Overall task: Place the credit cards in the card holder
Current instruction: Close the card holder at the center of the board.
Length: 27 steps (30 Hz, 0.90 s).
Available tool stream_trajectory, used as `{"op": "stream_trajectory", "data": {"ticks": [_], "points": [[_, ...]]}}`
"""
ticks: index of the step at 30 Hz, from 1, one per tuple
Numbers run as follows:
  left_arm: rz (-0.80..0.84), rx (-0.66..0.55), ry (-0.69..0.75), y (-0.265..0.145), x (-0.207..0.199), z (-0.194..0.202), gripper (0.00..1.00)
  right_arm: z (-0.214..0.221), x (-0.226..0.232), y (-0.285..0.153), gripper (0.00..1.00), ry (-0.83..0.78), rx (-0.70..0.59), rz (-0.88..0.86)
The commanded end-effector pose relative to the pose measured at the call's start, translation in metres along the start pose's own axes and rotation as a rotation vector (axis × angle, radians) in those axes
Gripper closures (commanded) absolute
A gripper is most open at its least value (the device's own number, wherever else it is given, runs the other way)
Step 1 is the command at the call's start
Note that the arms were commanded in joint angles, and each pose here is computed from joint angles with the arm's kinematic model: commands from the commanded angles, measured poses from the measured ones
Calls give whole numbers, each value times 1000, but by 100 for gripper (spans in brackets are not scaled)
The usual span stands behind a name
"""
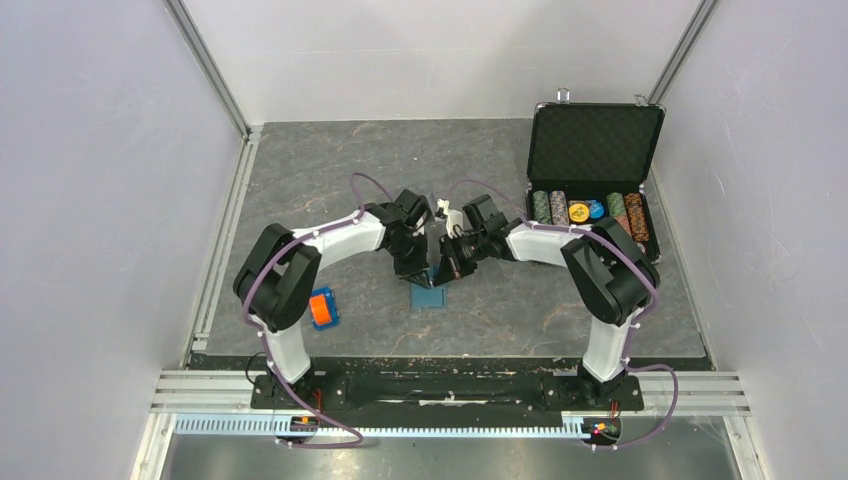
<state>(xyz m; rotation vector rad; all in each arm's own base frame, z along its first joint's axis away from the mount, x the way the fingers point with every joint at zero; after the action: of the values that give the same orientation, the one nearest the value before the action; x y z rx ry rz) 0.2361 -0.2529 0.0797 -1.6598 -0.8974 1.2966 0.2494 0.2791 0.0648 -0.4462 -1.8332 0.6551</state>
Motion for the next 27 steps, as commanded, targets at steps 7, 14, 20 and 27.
{"op": "stream_trajectory", "data": {"ticks": [7,14,20,27], "points": [[-13,-104,39,-31,-9,-10,98,-20,28,-16,100,-95,-120,-52],[-31,-74,20,-27,-3,-3,98,-16,24,-11,100,-72,-97,-65],[-63,-42,5,-18,5,4,98,-13,21,-6,100,-54,-74,-75],[-85,-22,-10,-10,13,10,98,-9,19,1,100,-43,-47,-87]]}}
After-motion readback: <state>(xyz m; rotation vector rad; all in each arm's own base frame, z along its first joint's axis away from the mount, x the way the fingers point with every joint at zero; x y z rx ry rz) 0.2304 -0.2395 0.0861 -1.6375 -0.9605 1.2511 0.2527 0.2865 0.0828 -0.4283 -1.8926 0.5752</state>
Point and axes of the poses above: each gripper's point midway between its finger pads, its own y axis out along the fingers, its own x axis along the line the jaws close on, z = x × y, the point moved 5 cm from there along -y, back along the fingers, and after that the axes turned 12 degrees about y, right-handed, at the moved point
